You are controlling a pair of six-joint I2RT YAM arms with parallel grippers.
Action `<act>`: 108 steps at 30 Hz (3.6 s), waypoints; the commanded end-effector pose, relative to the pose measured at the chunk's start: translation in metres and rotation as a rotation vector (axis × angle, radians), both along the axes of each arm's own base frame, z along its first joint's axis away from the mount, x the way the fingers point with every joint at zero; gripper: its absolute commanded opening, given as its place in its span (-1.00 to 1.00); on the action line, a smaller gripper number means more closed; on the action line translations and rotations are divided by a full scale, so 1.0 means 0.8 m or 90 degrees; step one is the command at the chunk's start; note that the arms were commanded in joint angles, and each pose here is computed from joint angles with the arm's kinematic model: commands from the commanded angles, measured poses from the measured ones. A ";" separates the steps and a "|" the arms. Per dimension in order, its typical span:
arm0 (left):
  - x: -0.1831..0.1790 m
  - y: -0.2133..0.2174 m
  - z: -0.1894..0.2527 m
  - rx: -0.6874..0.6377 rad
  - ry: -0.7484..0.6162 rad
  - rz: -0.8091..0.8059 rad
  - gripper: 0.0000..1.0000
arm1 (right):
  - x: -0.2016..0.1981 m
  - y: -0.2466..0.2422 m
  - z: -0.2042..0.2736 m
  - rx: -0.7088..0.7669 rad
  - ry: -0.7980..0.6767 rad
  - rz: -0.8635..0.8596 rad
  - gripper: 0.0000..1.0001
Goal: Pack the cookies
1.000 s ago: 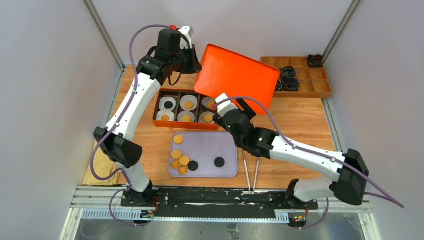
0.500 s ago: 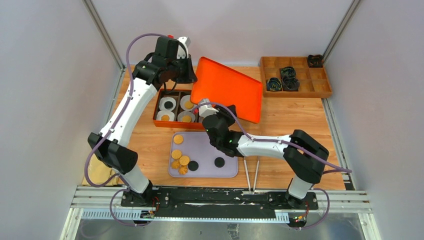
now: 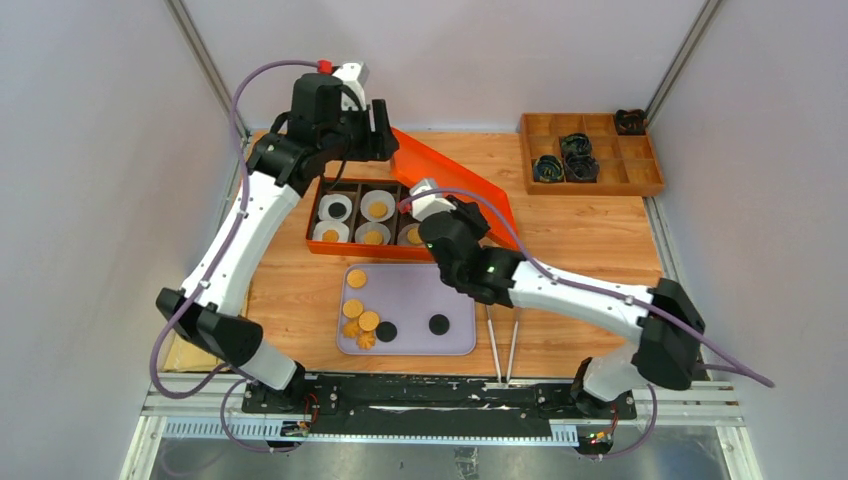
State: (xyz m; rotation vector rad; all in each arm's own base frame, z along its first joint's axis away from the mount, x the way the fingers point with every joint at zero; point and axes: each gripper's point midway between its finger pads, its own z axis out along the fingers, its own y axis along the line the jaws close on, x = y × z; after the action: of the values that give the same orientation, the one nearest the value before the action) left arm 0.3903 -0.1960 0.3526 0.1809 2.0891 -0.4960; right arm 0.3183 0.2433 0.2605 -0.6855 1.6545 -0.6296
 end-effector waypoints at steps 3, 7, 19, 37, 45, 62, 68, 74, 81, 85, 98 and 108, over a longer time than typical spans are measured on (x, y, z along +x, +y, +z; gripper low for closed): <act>-0.010 0.045 0.077 -0.020 -0.172 0.092 0.66 | -0.018 -0.046 0.033 0.168 0.033 -0.003 -1.00; -0.024 0.051 0.082 -0.046 -0.198 0.099 0.69 | -0.022 -0.059 0.047 0.332 0.110 0.049 -1.00; -0.073 -0.008 -0.013 -0.244 -0.185 -0.043 0.61 | -0.021 -0.075 0.119 0.830 0.111 0.231 -1.00; -0.143 -0.037 -0.035 -0.442 -0.162 -0.121 0.60 | 0.055 -0.114 0.130 1.368 -0.084 0.316 -1.00; -0.147 -0.035 -0.038 -0.547 -0.217 -0.116 0.64 | 0.085 -0.113 0.138 1.541 -0.098 0.376 -1.00; -0.114 -0.051 -0.041 -0.579 -0.252 -0.124 0.64 | 0.070 -0.009 0.152 1.624 0.134 0.492 -1.00; -0.099 -0.047 -0.032 -0.523 -0.273 -0.098 0.64 | 0.046 0.032 0.124 1.589 0.245 0.471 -1.00; -0.089 -0.048 -0.023 -0.499 -0.281 -0.089 0.44 | 0.027 0.063 0.092 1.566 0.312 0.449 -1.00; -0.089 -0.055 -0.029 -0.456 -0.238 -0.106 -0.78 | 0.028 0.080 0.089 1.518 0.361 0.464 -0.99; -0.097 -0.044 -0.021 -0.403 -0.230 -0.098 -0.91 | 0.034 0.077 0.076 1.475 0.365 0.446 -0.17; -0.106 0.022 0.055 -0.220 -0.217 -0.046 -0.94 | 0.065 -0.001 0.036 1.278 0.310 0.343 0.91; -0.131 0.004 0.069 -0.247 -0.123 -0.148 -0.93 | 0.089 -0.027 0.040 1.067 0.342 0.393 0.96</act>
State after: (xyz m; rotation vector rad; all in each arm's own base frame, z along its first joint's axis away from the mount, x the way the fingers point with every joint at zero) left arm 0.3001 -0.1865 0.4093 0.1579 1.7056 -0.8768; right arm 0.3908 0.2346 0.3004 0.1391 1.5992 1.4538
